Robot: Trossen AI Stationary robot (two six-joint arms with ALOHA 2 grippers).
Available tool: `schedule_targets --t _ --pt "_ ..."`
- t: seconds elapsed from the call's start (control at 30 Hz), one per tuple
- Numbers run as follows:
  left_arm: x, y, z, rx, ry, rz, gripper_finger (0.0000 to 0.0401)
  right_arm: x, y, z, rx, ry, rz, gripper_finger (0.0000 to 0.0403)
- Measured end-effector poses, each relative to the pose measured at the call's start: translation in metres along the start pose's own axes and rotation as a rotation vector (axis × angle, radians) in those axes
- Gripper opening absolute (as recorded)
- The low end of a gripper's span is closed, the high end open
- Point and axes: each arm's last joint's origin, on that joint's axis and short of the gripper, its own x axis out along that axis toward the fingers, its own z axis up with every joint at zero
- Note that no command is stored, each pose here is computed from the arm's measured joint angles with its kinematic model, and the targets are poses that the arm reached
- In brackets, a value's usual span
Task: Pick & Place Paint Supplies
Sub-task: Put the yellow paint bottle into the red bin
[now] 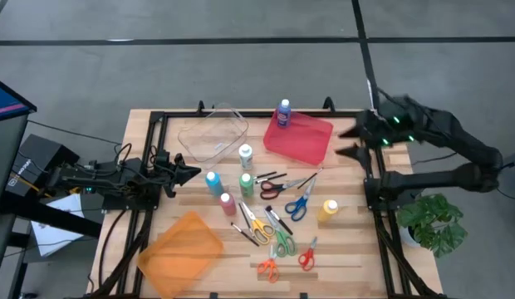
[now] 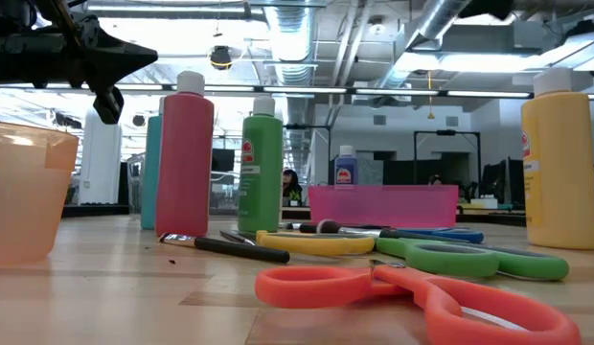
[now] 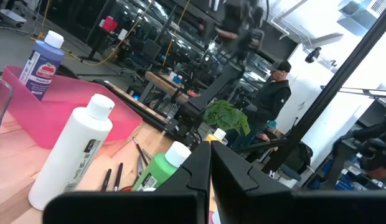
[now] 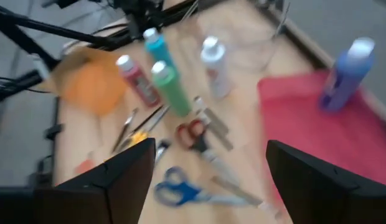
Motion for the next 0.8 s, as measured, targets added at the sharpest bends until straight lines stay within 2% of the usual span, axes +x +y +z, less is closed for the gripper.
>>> schedule_targets --t 0.17,0.37,0.5,0.7,0.8 --pt "0.000 0.000 0.000 0.000 -0.004 0.007 0.0006 -0.002 0.012 -0.043 0.113 0.058 0.102 0.0302" --pt "0.000 0.000 0.000 0.000 -0.005 0.007 0.0006 0.027 0.025 -0.081 0.107 0.236 0.154 0.0302" --pt "0.000 0.000 0.000 0.000 -0.004 0.007 0.0006 0.043 0.038 -0.093 0.025 0.326 0.149 0.0301" --pt "0.000 0.000 0.000 0.000 -0.004 0.007 0.0006 0.068 0.059 -0.103 -0.196 0.400 0.077 0.0301" --pt "0.000 0.000 0.000 0.000 -0.005 0.007 0.0006 0.079 0.068 -0.108 -0.250 0.448 0.060 0.0301"
